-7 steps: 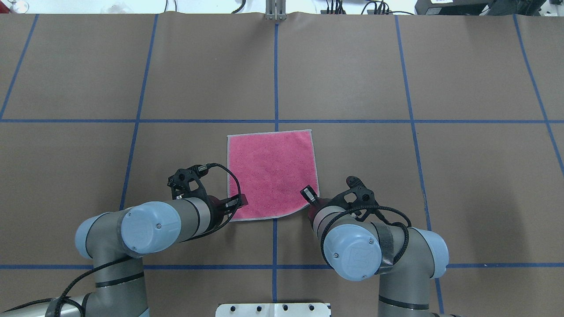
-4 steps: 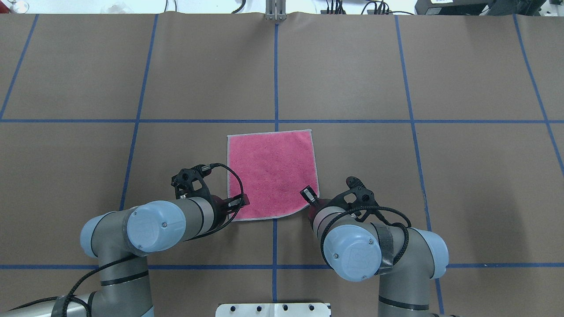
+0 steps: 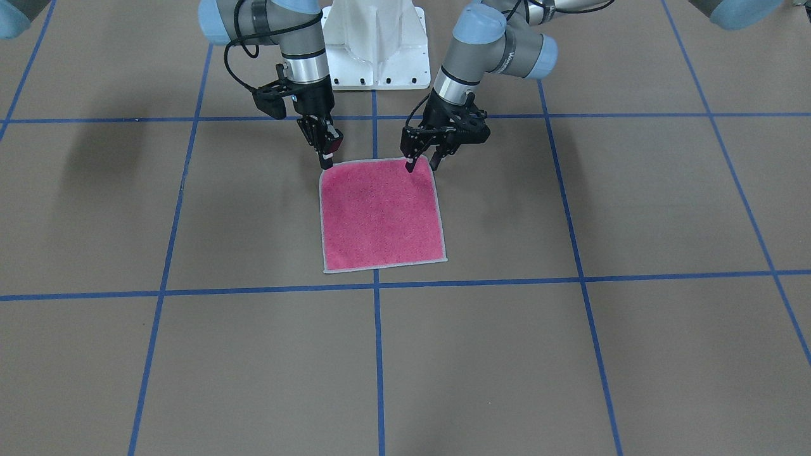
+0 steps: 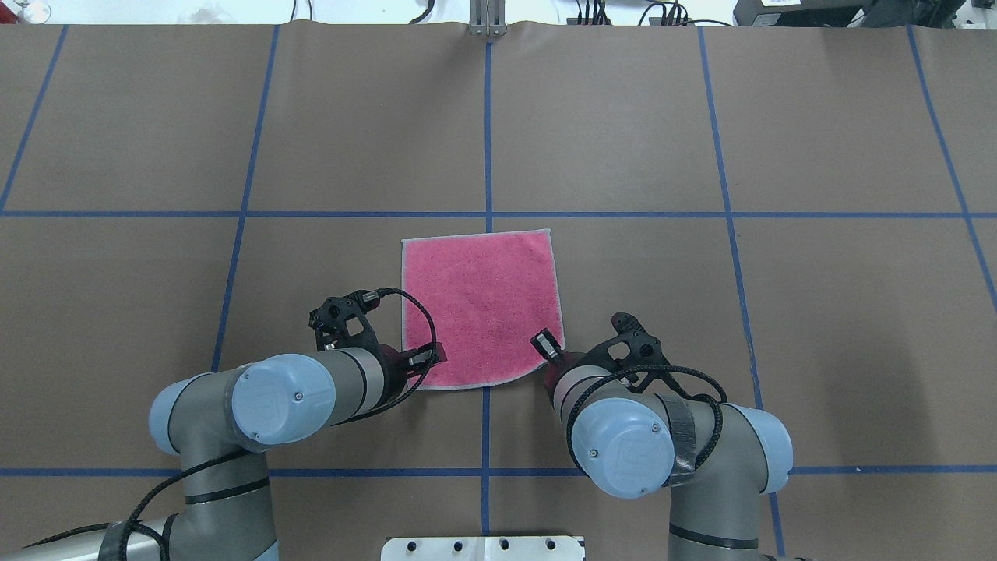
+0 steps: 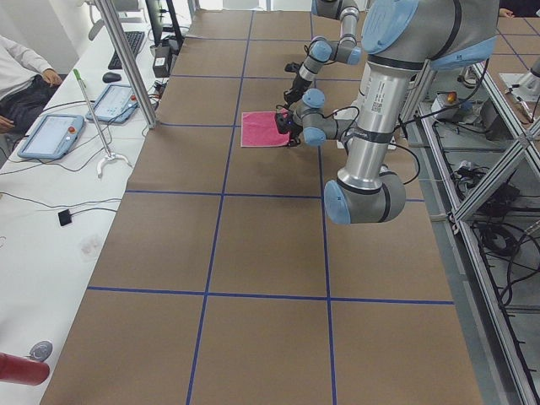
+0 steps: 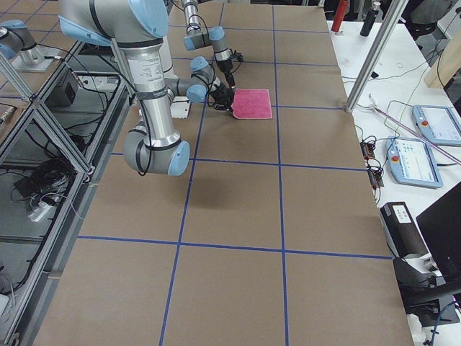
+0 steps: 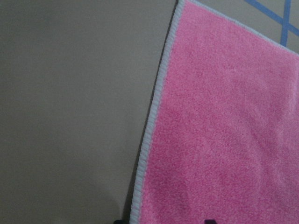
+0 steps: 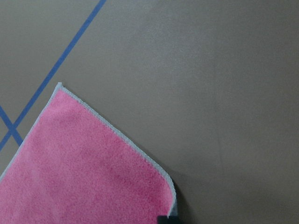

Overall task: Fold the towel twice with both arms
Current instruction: 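Close the left gripper and the right gripper on the near corners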

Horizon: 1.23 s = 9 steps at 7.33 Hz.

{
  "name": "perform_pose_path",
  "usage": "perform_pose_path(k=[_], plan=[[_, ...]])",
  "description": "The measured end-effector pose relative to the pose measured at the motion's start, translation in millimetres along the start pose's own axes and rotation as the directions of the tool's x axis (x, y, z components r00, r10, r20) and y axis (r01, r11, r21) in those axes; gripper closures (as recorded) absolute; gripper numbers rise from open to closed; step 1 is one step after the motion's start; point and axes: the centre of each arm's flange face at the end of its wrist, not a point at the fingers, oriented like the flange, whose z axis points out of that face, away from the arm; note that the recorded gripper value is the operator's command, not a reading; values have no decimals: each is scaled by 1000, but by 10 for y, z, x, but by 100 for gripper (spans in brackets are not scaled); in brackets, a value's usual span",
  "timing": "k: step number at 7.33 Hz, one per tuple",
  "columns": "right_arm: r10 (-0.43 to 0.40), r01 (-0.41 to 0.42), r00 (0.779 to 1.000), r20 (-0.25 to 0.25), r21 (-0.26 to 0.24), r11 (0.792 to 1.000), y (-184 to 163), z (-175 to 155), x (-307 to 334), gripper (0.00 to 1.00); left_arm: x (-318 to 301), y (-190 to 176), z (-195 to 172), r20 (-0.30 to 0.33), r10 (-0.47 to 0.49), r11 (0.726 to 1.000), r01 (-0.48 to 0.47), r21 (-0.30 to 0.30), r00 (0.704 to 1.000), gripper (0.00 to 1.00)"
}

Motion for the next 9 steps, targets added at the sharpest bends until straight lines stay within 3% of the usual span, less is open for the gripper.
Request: perform_pose_path(k=[6,7,9], plan=[[-1,1,1000,4,4,1000,-1,1,6,100,61,16,-44,-38,21,1000,-21,-8,999,35],[-1,1,1000,4,3,1000,0,1,6,100,57,20,-57,-49,24,1000,-25,-13,999,40],[-2,2,1000,4,5,1000,-2,4,12,100,54,24,-91,-64,85,996,-86,-15,994,41]])
